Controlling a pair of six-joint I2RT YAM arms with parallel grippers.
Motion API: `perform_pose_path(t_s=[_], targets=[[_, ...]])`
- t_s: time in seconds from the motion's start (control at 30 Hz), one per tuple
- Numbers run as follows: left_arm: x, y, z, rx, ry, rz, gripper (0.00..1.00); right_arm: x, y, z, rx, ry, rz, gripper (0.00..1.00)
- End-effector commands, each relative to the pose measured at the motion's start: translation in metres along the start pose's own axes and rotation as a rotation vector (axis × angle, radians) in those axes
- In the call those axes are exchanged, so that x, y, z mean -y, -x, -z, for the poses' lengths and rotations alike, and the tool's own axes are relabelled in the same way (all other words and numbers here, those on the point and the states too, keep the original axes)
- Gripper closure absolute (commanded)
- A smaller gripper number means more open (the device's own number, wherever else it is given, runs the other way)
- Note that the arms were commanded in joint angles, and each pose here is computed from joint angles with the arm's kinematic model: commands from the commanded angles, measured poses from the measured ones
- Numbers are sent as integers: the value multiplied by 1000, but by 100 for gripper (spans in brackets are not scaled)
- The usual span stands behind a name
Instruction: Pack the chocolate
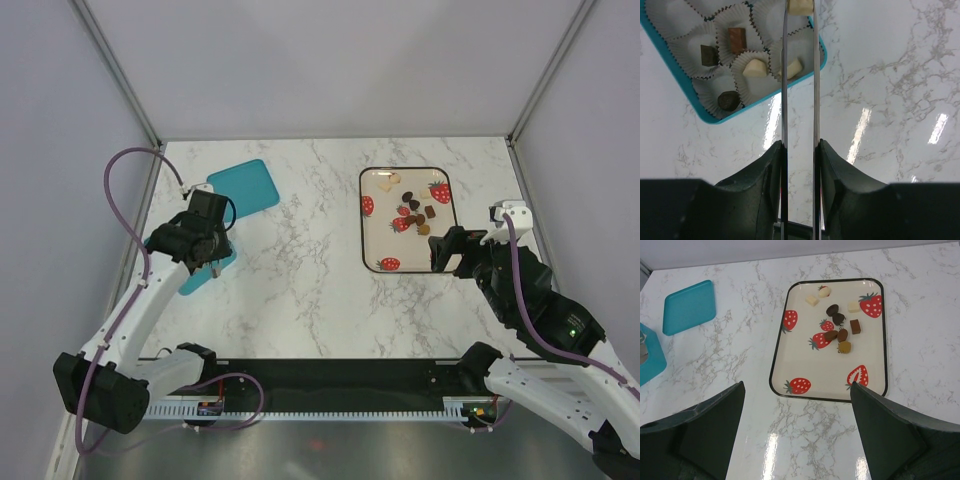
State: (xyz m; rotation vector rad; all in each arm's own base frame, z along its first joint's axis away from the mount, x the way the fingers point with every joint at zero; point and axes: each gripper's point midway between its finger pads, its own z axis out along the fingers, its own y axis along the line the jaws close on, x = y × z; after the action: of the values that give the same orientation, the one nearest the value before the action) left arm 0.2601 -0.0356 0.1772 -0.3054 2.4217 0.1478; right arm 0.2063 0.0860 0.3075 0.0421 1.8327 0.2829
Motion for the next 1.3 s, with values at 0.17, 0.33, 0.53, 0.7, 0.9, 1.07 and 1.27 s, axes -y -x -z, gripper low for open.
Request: perform_pose_path(t_s=[0.17,0.33,0.53,0.7,0.9,1.07,1.27], targets=[[-24,-3,0,8,61,12,61,-5,5,1,22,26,-4,5],[-15,4,-7,9,35,17,60,-4,7,2,27,26,-7,5],[-19,5,-16,-7,68,10,60,-1,11,4,38,19,-4,5],[-23,0,-21,-16,91,6,58,2,13,8,45,10,-2,5],[-25,-1,-29,-21,108,-4,57,3,15,8,44,3,2,5],[-23,1,-31,-21,106,-6,55,0,16,7,40,8,1,5],[-22,2,-31,-20,100,-12,52,0,13,5,32,5,-5,5]])
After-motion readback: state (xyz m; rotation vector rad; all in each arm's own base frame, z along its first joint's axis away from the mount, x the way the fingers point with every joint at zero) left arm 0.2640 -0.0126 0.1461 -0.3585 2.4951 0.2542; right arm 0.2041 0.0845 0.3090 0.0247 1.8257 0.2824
